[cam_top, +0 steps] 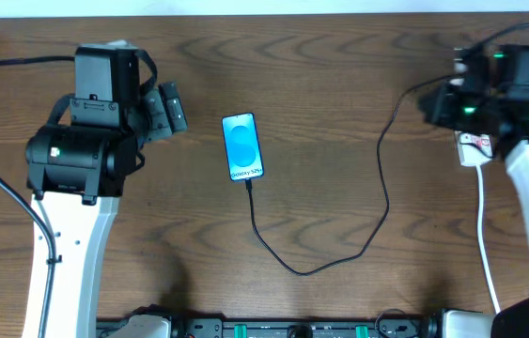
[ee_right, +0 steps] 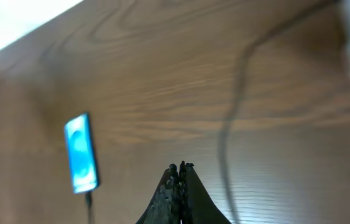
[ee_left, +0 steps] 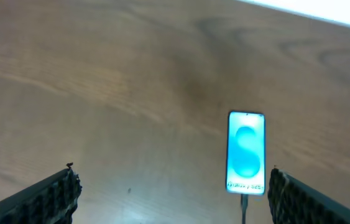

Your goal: Plug charger to phone and switch on socket

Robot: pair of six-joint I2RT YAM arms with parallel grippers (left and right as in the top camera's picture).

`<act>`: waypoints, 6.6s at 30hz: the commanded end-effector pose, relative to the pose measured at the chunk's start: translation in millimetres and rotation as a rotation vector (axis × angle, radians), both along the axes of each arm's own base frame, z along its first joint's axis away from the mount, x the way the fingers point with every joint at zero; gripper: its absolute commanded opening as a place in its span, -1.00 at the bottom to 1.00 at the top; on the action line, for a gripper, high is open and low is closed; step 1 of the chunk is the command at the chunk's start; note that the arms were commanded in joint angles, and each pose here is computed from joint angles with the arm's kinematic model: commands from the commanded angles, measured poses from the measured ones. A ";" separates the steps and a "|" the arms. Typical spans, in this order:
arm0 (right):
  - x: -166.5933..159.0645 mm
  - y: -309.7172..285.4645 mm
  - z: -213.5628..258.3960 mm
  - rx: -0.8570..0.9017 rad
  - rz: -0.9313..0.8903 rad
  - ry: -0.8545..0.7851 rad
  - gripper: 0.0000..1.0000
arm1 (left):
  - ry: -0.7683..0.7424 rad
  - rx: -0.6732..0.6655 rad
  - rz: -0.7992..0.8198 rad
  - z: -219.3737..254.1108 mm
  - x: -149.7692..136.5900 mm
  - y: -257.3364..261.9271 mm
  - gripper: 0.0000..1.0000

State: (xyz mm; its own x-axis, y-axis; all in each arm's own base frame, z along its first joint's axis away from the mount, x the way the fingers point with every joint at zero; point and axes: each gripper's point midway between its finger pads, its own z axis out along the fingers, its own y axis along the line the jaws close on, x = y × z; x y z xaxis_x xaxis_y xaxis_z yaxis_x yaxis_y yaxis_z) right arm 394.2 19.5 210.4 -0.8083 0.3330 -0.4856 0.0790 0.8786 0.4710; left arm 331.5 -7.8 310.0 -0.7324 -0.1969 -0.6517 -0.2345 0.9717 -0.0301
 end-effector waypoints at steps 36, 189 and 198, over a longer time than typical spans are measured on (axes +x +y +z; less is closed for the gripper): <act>75.4 -183.1 -165.0 0.061 -0.271 0.167 -0.98 | 0.011 0.001 -0.003 -1.3 -3.3 -0.2 0.96; 65.6 -113.4 -210.9 0.076 -0.252 0.389 -0.98 | 0.026 0.004 -0.003 -3.4 -6.1 0.2 0.96; 64.1 -172.1 -65.7 -0.013 -0.276 0.083 -0.98 | 0.026 0.004 -0.003 -3.4 -6.1 0.2 0.96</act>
State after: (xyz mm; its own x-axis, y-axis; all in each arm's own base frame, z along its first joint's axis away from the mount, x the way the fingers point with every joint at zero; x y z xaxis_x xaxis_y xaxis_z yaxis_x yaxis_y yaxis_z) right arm 451.3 -148.7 51.5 -0.7597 0.6064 -0.2346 0.4979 0.7746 0.3900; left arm 326.5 -7.1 305.9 -0.7498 -0.1942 -0.6325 -0.2346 0.9719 -0.0203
